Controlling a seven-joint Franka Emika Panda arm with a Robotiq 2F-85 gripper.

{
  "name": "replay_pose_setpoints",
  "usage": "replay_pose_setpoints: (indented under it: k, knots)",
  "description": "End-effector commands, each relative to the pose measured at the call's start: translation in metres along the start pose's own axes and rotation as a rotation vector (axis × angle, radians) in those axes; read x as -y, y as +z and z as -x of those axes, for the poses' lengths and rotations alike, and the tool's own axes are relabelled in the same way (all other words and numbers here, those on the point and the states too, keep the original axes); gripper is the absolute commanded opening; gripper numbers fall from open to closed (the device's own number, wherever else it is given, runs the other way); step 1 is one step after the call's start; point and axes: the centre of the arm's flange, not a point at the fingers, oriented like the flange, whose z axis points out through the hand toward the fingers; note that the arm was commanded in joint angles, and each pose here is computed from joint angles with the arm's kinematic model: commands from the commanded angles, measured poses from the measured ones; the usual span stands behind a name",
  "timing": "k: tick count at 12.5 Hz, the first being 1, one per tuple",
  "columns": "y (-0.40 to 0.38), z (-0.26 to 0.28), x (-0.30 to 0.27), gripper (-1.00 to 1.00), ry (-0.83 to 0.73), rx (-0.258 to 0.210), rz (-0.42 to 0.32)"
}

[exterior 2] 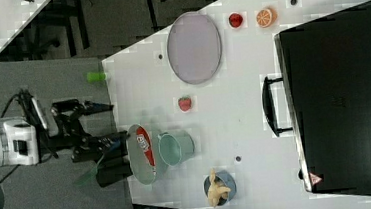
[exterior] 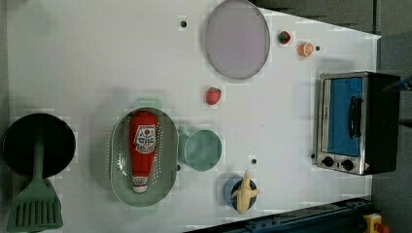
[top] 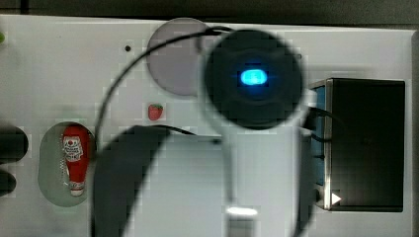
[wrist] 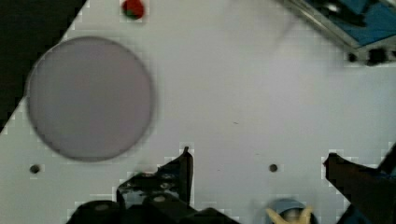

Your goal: Pick Ketchup from the table and place it in strainer.

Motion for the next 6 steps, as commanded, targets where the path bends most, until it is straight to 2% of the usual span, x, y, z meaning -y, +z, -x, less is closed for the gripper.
replay_pose_setpoints:
  k: [1,6]
  knots:
    - [-0.011,0.022,0.011,1.00,-0.056,0.021,0.007]
    - [-0.009,0.009,0.004,1.00,-0.061,0.029,0.010]
